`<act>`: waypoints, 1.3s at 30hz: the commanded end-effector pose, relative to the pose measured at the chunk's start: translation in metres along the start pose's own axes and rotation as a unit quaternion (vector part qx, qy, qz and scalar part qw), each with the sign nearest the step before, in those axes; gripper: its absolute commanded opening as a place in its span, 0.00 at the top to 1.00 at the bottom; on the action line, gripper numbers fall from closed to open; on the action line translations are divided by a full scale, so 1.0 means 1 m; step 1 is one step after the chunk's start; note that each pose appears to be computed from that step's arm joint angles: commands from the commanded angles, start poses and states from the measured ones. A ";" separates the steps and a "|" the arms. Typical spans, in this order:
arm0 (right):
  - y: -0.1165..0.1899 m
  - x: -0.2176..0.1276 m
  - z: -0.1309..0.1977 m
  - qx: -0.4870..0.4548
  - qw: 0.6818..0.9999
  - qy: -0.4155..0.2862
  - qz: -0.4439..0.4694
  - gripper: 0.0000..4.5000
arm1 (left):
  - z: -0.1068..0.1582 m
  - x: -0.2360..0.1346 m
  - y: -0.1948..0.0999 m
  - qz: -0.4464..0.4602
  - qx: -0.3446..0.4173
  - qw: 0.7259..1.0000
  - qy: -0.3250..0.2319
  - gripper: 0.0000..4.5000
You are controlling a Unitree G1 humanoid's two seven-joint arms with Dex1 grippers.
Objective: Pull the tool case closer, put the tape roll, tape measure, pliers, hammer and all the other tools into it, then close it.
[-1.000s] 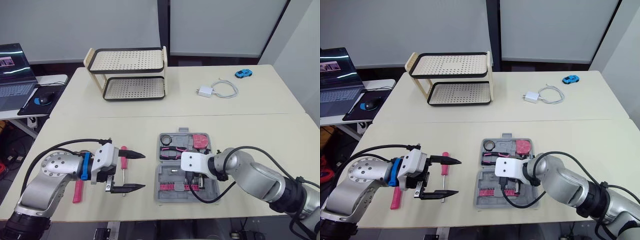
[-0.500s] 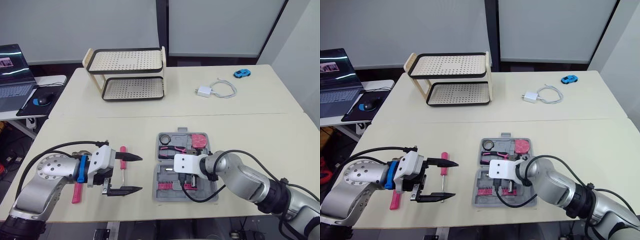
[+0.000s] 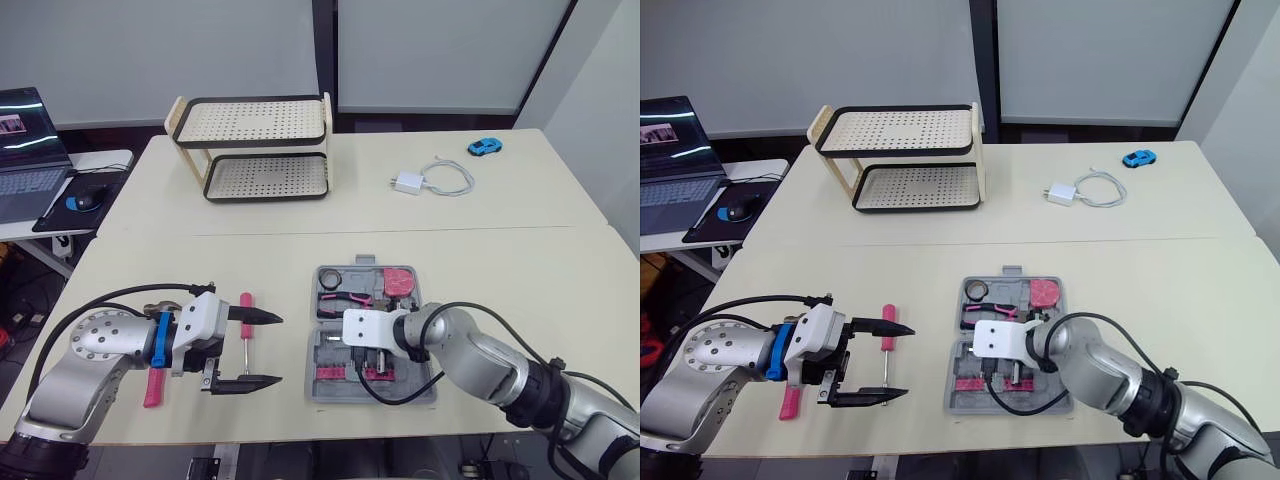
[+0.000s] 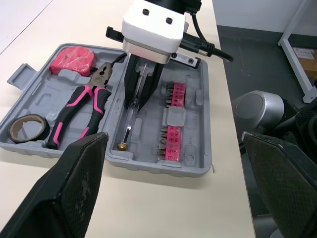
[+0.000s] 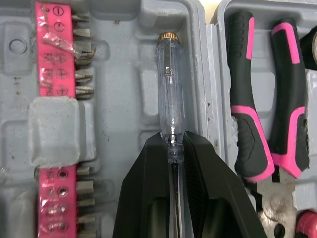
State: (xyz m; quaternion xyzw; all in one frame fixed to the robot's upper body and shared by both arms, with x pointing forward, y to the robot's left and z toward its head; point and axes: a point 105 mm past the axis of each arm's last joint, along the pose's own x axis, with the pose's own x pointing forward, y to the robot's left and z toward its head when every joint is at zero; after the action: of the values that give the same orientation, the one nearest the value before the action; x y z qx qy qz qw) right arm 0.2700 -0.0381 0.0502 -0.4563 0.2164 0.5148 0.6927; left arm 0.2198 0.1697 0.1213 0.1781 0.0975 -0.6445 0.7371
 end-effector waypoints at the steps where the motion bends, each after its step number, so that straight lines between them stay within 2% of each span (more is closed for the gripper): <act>1: -0.001 0.001 0.004 -0.002 1.000 -0.015 -0.007 0.97 | 0.006 -0.004 0.002 0.007 0.021 1.000 -0.001 0.00; 3: -0.001 0.001 0.002 0.000 1.000 -0.017 -0.007 0.97 | 0.005 -0.003 0.002 0.007 0.020 1.000 -0.001 0.00; 8: -0.006 -0.004 0.001 0.003 1.000 -0.025 -0.017 0.60 | 0.004 -0.001 0.000 0.004 0.017 1.000 -0.003 0.00; 22: -0.026 -0.025 -0.010 0.015 0.998 -0.052 -0.041 0.60 | 0.001 0.001 0.001 0.002 0.020 1.000 -0.006 0.00; 25: -0.034 -0.031 -0.009 0.017 0.997 -0.062 -0.050 0.73 | 0.001 0.002 0.001 0.001 0.020 1.000 -0.007 0.00; 28: -0.040 -0.037 -0.006 0.018 0.996 -0.073 -0.053 0.96 | 0.000 0.001 0.002 0.002 0.021 1.000 -0.006 0.00; 29: -0.039 -0.037 -0.006 0.017 0.996 -0.074 -0.051 0.99 | 0.000 0.001 0.002 0.002 0.021 1.000 -0.005 0.00; 39: -0.033 -0.025 -0.009 0.032 0.995 -0.084 -0.038 0.99 | 0.000 0.002 0.002 0.002 0.020 1.000 -0.005 0.00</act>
State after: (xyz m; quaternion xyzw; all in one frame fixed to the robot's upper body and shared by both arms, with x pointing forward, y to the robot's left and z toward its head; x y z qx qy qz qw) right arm 0.2919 -0.0633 0.0764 -0.4007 0.1695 0.5148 0.7387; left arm 0.2214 0.1699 0.1178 0.1875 0.0921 -0.6438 0.7361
